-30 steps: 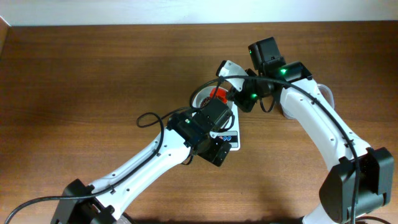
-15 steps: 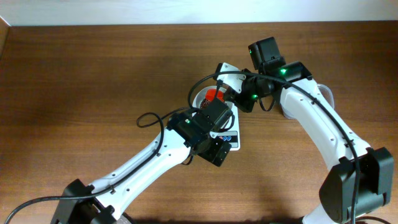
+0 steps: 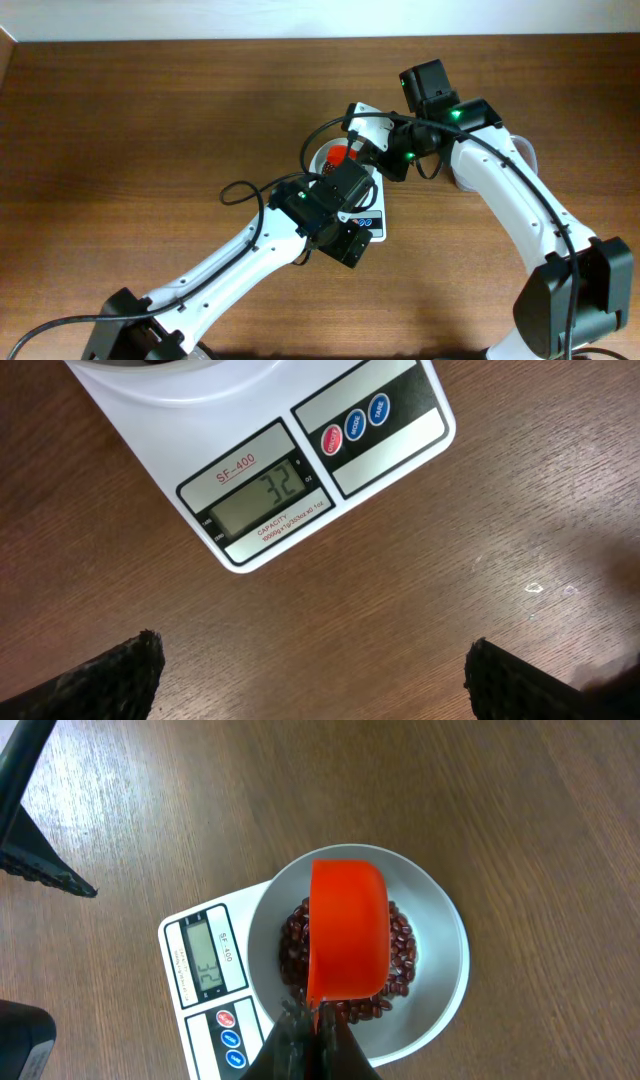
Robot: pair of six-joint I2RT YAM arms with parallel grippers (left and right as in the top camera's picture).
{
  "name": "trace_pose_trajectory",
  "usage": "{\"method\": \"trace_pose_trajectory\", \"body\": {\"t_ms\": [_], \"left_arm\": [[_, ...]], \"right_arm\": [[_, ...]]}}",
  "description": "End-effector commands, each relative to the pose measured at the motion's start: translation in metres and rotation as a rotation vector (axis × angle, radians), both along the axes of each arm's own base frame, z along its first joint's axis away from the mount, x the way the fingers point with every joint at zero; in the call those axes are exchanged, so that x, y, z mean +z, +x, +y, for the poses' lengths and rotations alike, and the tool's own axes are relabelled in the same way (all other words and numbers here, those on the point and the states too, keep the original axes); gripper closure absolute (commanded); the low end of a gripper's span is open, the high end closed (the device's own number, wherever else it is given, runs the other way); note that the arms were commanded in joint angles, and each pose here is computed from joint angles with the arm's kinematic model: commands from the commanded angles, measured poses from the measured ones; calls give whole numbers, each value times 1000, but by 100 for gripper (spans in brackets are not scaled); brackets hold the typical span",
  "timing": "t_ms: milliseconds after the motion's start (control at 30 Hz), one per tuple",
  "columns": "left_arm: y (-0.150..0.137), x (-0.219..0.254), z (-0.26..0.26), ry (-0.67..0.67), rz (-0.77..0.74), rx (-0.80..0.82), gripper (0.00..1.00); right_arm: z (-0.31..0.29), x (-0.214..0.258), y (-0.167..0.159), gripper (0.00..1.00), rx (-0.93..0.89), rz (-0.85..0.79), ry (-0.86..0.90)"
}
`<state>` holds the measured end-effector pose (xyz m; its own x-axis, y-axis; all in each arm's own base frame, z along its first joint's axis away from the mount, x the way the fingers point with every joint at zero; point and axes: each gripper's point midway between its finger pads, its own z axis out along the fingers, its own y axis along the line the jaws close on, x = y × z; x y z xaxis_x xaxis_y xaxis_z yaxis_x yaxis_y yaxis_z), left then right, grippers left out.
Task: Scoop item into bowl and weigh 50g on scale
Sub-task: 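Tip the scoop with the right gripper to pour beans into the bowl, then return the scoop to the bean tub and scoop more beans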
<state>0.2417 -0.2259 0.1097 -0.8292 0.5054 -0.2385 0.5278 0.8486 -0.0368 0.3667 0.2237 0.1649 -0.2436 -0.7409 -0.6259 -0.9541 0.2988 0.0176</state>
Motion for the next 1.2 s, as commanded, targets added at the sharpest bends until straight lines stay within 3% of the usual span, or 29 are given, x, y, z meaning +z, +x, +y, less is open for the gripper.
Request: {"method": "trace_pose_trajectory", "body": {"t_ms": [0, 267, 533, 867, 1000, 1167], "left_arm": [[-1, 2, 2, 5, -13, -12, 1], [-1, 2, 2, 5, -13, -12, 1], [-1, 2, 2, 5, -13, -12, 1], [-1, 2, 2, 5, -13, -12, 1], [-1, 2, 2, 5, -13, -12, 1], [-1, 2, 2, 5, -13, -12, 1]], "right_arm": [[3, 21, 4, 96, -32, -31, 35], [-45, 31, 49, 96, -466, 116, 158], [-150, 31, 79, 96, -919, 271, 275], [-282, -2, 49, 96, -1295, 372, 139], [-305, -30, 29, 96, -1396, 419, -31], [-302, -58, 16, 96, -1437, 514, -52]]}}
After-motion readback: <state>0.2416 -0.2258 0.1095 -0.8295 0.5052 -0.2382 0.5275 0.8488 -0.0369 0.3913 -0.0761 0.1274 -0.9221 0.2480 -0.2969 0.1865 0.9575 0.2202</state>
